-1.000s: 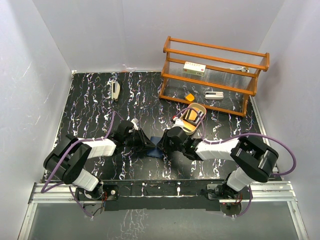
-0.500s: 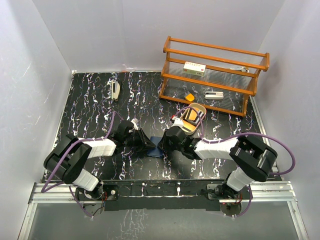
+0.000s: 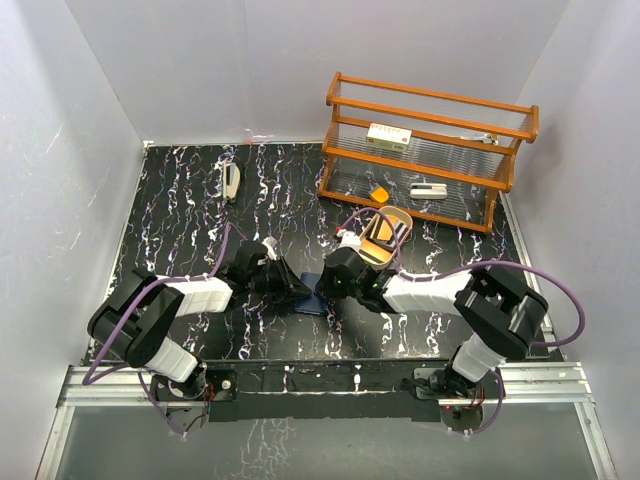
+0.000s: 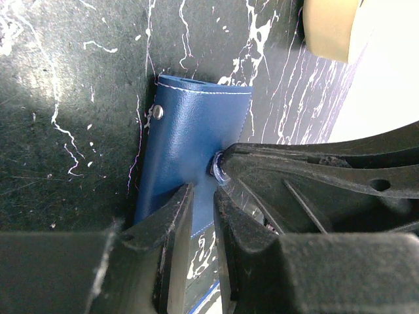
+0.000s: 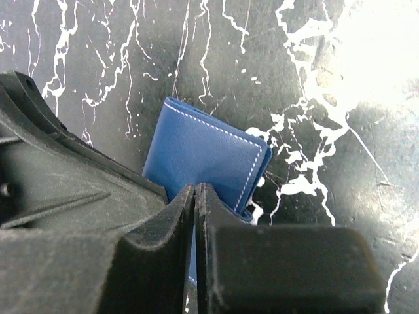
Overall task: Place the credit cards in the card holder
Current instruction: Close the card holder at the center of the board.
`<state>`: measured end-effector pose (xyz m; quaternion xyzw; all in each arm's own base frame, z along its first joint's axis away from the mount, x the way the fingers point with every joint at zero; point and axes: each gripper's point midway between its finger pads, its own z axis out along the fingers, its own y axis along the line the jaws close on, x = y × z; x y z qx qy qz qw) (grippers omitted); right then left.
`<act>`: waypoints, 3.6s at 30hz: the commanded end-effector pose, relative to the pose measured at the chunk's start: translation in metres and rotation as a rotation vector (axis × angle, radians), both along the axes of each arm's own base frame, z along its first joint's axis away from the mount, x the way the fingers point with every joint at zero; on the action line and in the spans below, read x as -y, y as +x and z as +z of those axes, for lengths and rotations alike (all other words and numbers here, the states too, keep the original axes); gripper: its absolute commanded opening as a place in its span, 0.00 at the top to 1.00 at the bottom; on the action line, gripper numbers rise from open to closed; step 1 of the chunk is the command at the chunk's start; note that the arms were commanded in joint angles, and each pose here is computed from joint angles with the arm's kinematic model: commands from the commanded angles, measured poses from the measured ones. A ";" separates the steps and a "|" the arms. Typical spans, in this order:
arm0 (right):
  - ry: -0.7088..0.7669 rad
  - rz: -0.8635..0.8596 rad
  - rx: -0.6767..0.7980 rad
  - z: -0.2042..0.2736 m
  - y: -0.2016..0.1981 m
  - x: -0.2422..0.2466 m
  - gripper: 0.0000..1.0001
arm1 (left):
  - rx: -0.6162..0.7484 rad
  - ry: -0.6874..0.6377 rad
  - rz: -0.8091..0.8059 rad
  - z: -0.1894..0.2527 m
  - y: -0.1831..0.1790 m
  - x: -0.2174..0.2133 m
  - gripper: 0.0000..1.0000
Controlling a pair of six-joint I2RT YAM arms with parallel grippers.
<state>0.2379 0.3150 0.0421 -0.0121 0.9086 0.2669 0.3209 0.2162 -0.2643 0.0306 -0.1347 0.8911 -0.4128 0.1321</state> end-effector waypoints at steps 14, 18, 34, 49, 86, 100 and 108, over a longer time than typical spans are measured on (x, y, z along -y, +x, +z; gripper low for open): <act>-0.276 0.073 -0.013 -0.031 -0.022 0.017 1.00 | -0.110 0.130 -0.016 -0.040 -0.029 -0.018 0.81; -0.272 0.071 0.021 -0.018 -0.016 0.016 0.99 | -0.115 0.138 -0.015 -0.042 -0.030 -0.019 0.81; -0.275 0.061 0.142 0.029 0.012 0.005 0.91 | -0.114 0.142 -0.021 -0.042 -0.030 -0.020 0.81; -0.178 0.095 0.089 0.033 -0.005 0.008 0.86 | -0.110 0.145 -0.032 -0.039 -0.027 -0.017 0.81; -0.134 0.086 0.060 -0.002 -0.008 0.002 0.90 | -0.105 0.148 -0.032 -0.042 -0.025 -0.016 0.80; -0.358 0.110 -0.058 -0.039 -0.020 0.028 0.92 | -0.112 0.127 -0.032 -0.046 -0.026 -0.014 0.81; -0.445 0.156 -0.180 -0.075 -0.040 0.040 0.94 | -0.114 0.121 -0.034 -0.046 -0.027 -0.014 0.81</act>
